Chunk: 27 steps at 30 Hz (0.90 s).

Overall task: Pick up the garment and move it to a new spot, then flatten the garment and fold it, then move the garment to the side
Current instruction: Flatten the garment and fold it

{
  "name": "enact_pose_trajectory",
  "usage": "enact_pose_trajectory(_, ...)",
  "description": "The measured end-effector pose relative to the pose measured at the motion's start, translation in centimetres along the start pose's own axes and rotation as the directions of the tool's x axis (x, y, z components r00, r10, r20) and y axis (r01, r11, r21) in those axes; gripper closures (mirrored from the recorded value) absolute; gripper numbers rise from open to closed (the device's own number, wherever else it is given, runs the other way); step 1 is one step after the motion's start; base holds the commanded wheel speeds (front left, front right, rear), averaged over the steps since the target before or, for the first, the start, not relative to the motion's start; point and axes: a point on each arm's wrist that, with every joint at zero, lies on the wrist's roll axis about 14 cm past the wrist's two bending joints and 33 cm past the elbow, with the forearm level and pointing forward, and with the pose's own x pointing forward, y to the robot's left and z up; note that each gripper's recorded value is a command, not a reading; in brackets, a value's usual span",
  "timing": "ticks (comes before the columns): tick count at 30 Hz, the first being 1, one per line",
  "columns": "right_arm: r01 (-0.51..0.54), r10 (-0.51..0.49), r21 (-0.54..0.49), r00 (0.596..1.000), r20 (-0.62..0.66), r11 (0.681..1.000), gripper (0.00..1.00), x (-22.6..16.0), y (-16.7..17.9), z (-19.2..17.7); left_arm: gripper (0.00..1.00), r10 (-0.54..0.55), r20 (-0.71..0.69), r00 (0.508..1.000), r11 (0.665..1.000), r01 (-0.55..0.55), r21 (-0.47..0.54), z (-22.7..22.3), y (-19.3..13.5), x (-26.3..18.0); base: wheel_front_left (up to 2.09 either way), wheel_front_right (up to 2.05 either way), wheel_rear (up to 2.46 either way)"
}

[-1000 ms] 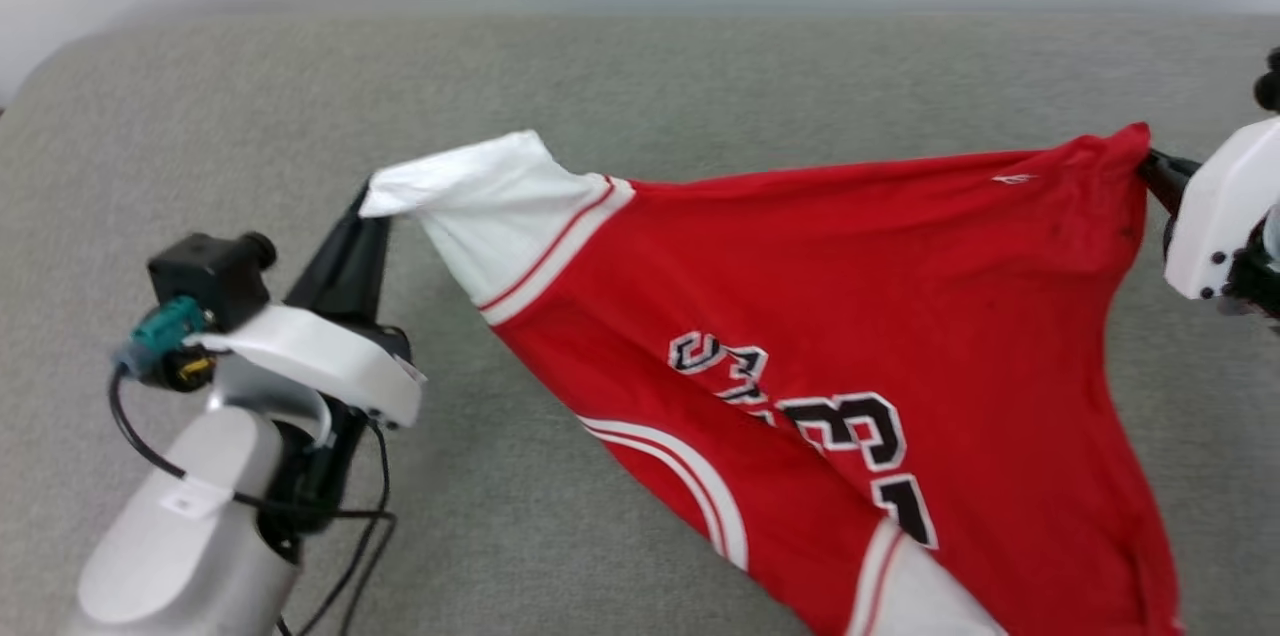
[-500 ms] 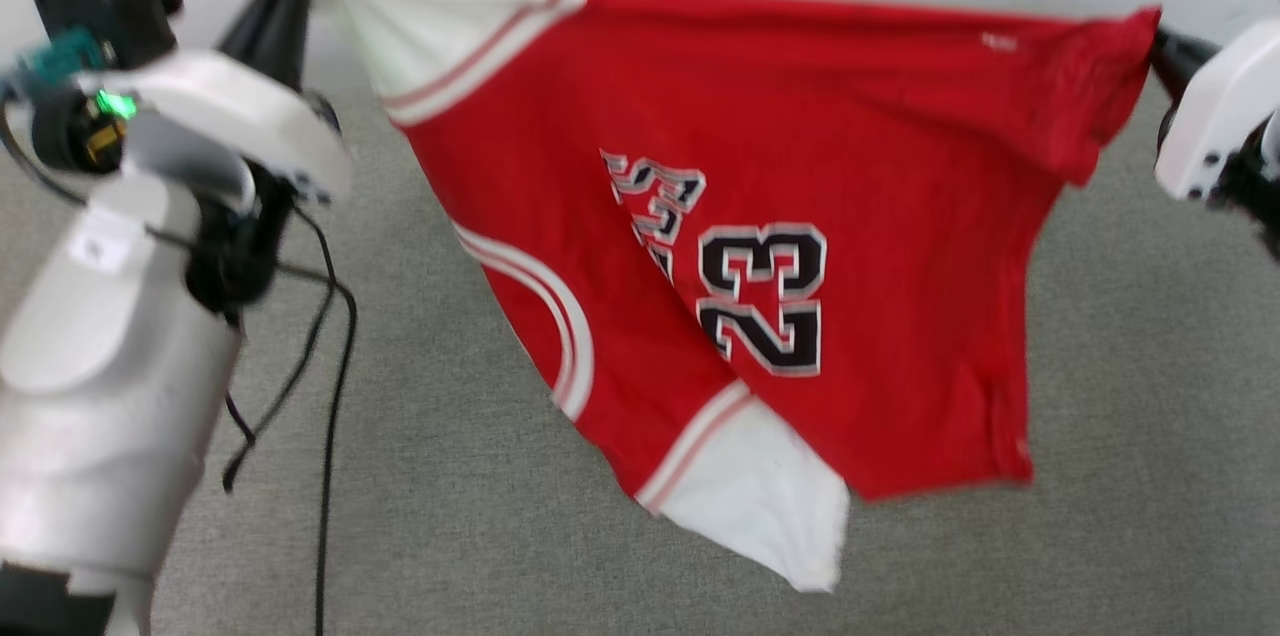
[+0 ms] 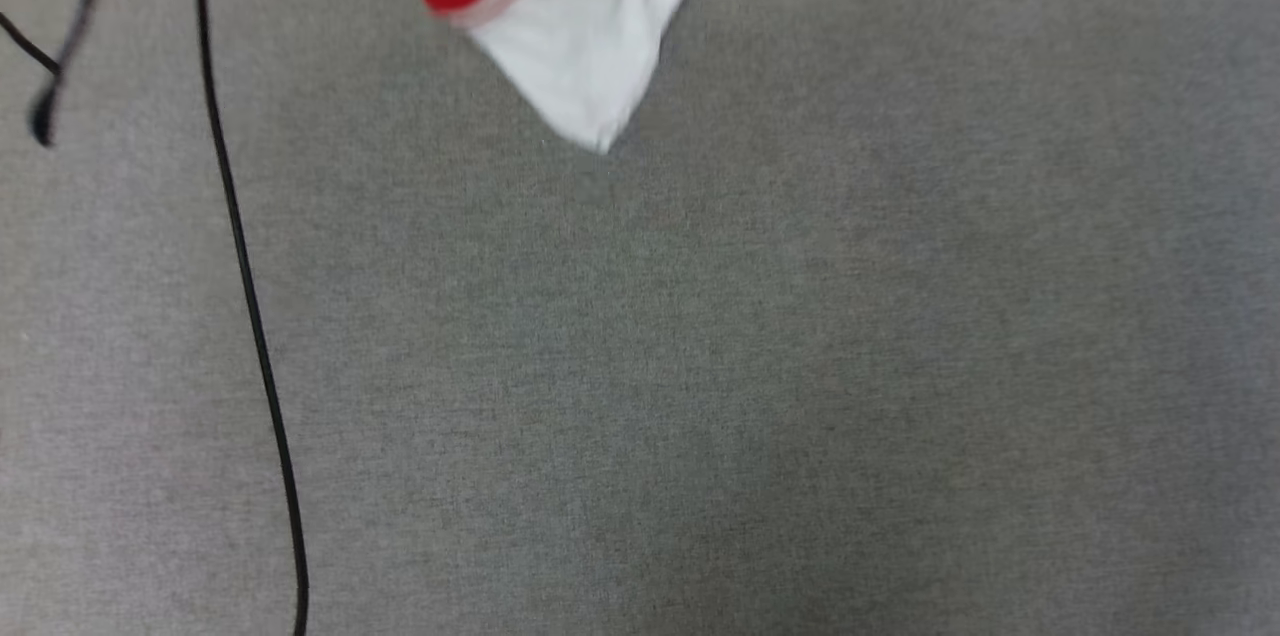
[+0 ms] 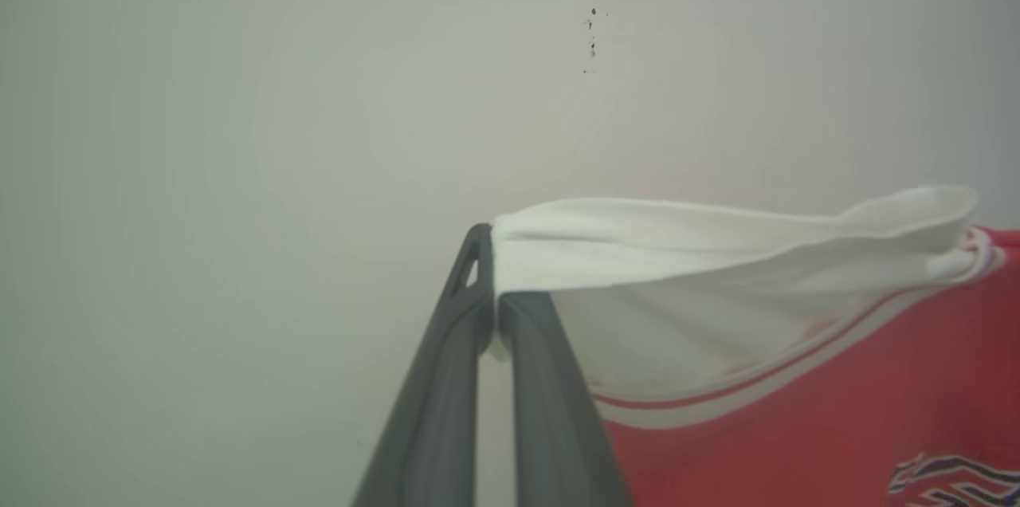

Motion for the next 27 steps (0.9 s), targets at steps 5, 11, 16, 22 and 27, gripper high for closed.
enact_pose_trajectory(5, -0.004, 0.005, -0.008, 1.000, 0.023, 1.000, 1.00, 2.9, 0.6, -0.5, 1.00, 0.030, -0.014, 0.999, 0.999, -0.029, 0.026, -2.1, 1.7, 1.6, 0.00, 0.00, 0.00)
enact_pose_trajectory(11, -0.030, 0.031, 0.012, 0.999, -0.042, 0.999, 1.00, 5.6, 2.5, -6.0, 1.00, 0.051, -0.096, 0.994, 0.998, -0.048, 0.028, -8.1, 2.8, 1.8, 0.00, 0.00, 0.00)
enact_pose_trajectory(16, -0.056, 0.063, 0.058, 0.990, -0.129, 0.997, 1.00, 6.9, 4.5, -12.0, 1.00, 0.058, -0.190, 0.980, 0.998, -0.060, -0.007, -13.9, 3.4, 0.7, 0.00, 0.00, 0.00)
enact_pose_trajectory(22, -0.083, 0.107, 0.115, 0.970, -0.217, 0.990, 1.00, 5.3, 6.7, -17.9, 1.00, 0.074, -0.301, 0.951, 0.996, -0.088, -0.033, -18.8, 4.3, -3.0, 0.00, 0.00, 0.00)
enact_pose_trajectory(27, -0.103, 0.146, 0.143, 0.932, -0.333, 0.984, 1.00, -0.2, 7.4, -24.2, 1.00, 0.072, -0.448, 0.891, 0.987, -0.128, -0.098, -24.3, 4.4, -10.1, 0.00, 0.00, 0.00)
